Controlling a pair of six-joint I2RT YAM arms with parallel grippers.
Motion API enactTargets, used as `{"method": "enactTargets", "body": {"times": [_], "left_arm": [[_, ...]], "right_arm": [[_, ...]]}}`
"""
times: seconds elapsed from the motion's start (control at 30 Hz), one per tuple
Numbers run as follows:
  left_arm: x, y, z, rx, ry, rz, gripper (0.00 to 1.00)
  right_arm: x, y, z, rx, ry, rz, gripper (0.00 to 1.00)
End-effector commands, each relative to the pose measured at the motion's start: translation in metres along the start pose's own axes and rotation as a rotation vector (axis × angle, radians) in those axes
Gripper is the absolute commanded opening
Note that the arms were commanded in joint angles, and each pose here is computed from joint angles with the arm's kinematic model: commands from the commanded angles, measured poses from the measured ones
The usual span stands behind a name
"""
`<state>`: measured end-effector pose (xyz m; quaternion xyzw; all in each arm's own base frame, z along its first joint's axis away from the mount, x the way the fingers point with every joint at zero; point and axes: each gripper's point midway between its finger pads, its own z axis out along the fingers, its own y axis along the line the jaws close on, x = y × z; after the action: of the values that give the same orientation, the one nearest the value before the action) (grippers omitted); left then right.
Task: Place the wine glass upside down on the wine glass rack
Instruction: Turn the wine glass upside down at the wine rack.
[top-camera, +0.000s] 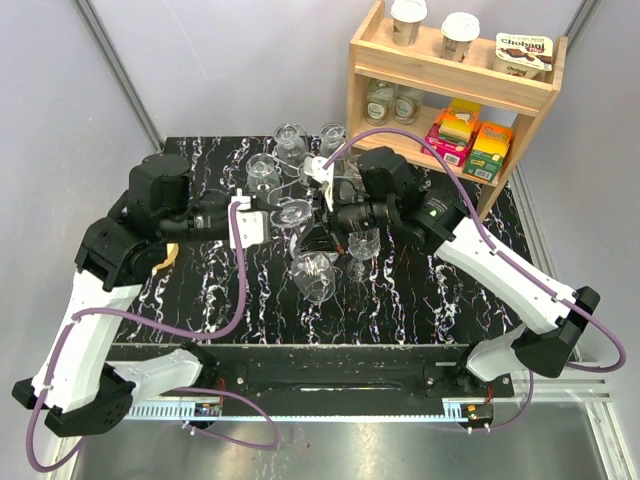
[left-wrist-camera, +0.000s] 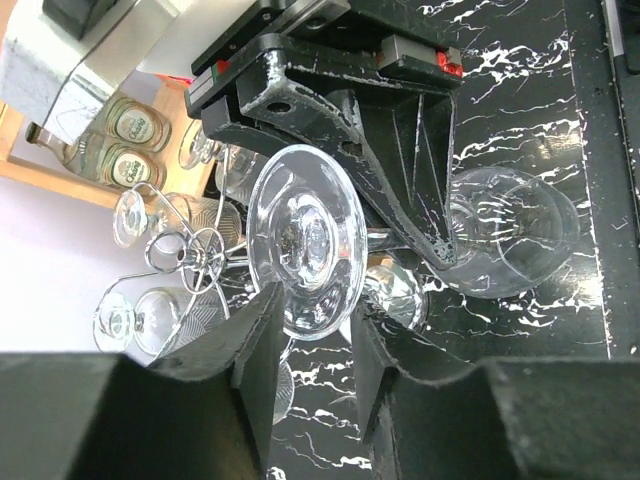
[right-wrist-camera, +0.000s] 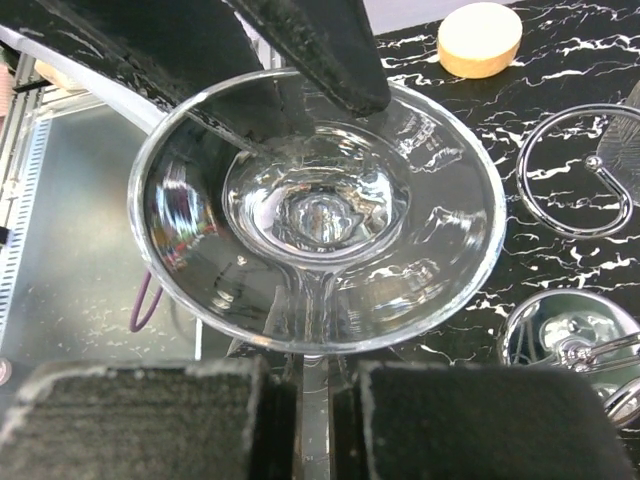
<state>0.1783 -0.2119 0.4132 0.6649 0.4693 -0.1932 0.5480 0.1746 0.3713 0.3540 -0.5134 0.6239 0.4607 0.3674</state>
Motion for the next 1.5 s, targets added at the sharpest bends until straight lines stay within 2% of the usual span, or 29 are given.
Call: {"method": "enactTargets", "body": {"times": [0.0,0.17,0.47,0.7,0.93,1.23,1.4,1.47], "left_arm": [[-0.009,0.009,-0.003,-0.034,-0.013,0.045,0.31],[-0.006,0.005,-0.001,-0.023,-0.010,0.040,0.22],[0.001,-0.002,-0.001,-0.022,0.003,0.034,0.17],[0.006,-0.003,-0.004,-0.042,0.018,0.029,0.05],[0.011,-0.008,-0.005,-0.041,0.029,0.016,0.04],[0.007,-0.009,-0.003,-0.029,0.011,0.010,0.07],[0.004,0.002,-0.002,-0.053,0.009,0.007,0.17],[0.003,0.007,-0.002,-0.073,0.012,0.000,0.28]], "right_arm": [[-0.040,0.007,-0.008,-0.032,-0.120,-0.055,0.00],[-0.043,0.001,-0.011,-0.015,-0.133,-0.040,0.00],[-0.054,-0.013,-0.024,0.073,-0.177,-0.020,0.00],[-0.064,-0.023,-0.030,0.124,-0.205,0.004,0.00],[-0.067,-0.032,-0.041,0.174,-0.224,0.006,0.00],[-0.065,-0.032,-0.041,0.163,-0.227,0.016,0.00],[-0.061,-0.032,-0.040,0.161,-0.221,0.019,0.00],[-0.059,-0.031,-0.041,0.163,-0.221,0.016,0.00]]}}
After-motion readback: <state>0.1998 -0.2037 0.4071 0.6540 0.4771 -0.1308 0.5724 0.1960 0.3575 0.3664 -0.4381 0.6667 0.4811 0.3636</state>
